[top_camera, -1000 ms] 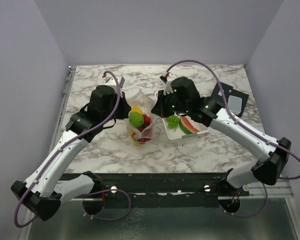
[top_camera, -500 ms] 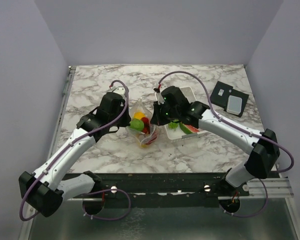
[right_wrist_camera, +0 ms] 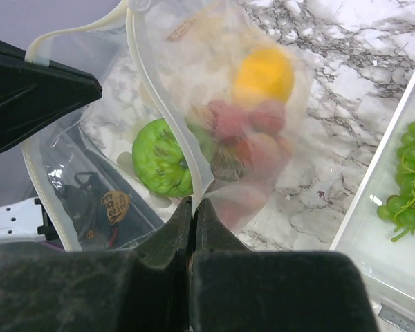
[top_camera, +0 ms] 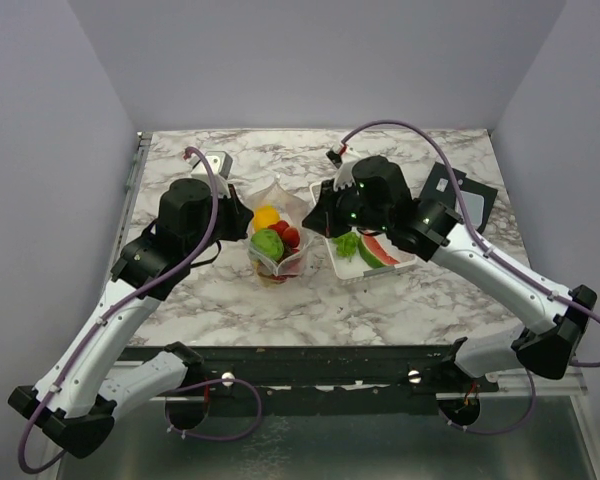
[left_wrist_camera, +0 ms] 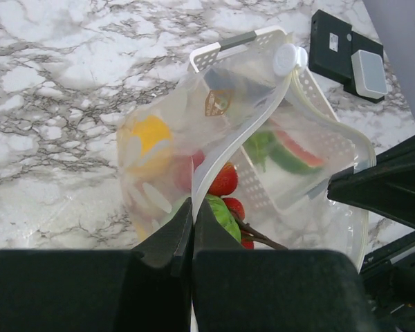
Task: Place the food in the zip-top bag and seal the zipper
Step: Adjust the zipper food storage bag at the center of the board.
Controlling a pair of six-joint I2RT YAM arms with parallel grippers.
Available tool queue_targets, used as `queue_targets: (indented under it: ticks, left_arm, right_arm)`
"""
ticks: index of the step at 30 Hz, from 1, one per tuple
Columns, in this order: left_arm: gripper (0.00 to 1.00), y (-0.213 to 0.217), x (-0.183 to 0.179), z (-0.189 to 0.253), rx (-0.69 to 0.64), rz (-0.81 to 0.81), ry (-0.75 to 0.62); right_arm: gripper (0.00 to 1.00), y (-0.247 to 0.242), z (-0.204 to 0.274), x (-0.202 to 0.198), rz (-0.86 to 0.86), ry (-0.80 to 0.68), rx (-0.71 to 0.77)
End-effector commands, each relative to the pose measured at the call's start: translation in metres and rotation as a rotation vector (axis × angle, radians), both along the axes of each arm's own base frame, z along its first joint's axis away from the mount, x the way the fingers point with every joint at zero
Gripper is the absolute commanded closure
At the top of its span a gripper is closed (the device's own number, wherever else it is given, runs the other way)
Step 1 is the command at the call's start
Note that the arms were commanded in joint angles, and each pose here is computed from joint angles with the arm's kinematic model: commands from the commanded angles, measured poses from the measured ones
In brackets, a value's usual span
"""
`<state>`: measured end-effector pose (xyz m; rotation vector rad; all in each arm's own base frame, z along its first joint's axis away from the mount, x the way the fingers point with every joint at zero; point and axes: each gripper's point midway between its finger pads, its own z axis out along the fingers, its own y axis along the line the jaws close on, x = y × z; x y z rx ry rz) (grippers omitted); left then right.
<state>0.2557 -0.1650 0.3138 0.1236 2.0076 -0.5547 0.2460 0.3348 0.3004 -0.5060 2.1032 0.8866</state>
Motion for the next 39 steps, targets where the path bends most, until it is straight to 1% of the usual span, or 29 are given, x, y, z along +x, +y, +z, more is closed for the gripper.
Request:
queue_targets:
  ticks: [1, 6, 11, 15, 24, 30, 34, 35, 39]
  left_arm:
    - [1.00, 0.012, 0.006, -0.020, 0.088, 0.044, 0.018]
    - [1.00, 0.026, 0.014, -0.026, 0.163, 0.100, 0.002]
    - [1.00, 0.034, 0.019, -0.020, 0.200, 0.132, -0.027]
    - [1.00, 0.036, 0.021, -0.015, 0.213, 0.138, -0.042]
    - [1.00, 0.027, 0.029, -0.045, 0.212, 0.130, 0.004]
    - [1.00, 0.019, 0.032, -0.068, 0.207, 0.100, 0.021]
    - [1.00, 0.020, 0.032, -0.078, 0.216, 0.102, 0.024]
    - [1.00, 0.020, 0.032, -0.079, 0.216, 0.104, 0.024]
    - [1.00, 0.023, 0.030, -0.084, 0.219, 0.111, 0.020]
  right_arm:
    - [0.98, 0.006, -0.028, 0.000, -0.001, 0.046, -0.027]
    - [0.95, 0.013, -0.052, -0.002, 0.015, 0.101, -0.037]
    - [0.95, 0.022, -0.070, 0.001, 0.027, 0.135, -0.047]
    - [0.98, 0.034, -0.082, 0.003, 0.041, 0.166, -0.034]
    - [0.96, 0.045, -0.119, 0.015, 0.025, 0.206, -0.077]
    - [0.82, 0.037, -0.121, 0.021, -0.001, 0.176, -0.127]
    - [0.60, 0.027, -0.111, 0.026, -0.035, 0.133, -0.152]
    - [0.56, 0.024, -0.108, 0.027, -0.048, 0.123, -0.158]
    - [0.53, 0.007, -0.093, 0.036, -0.114, 0.053, -0.186]
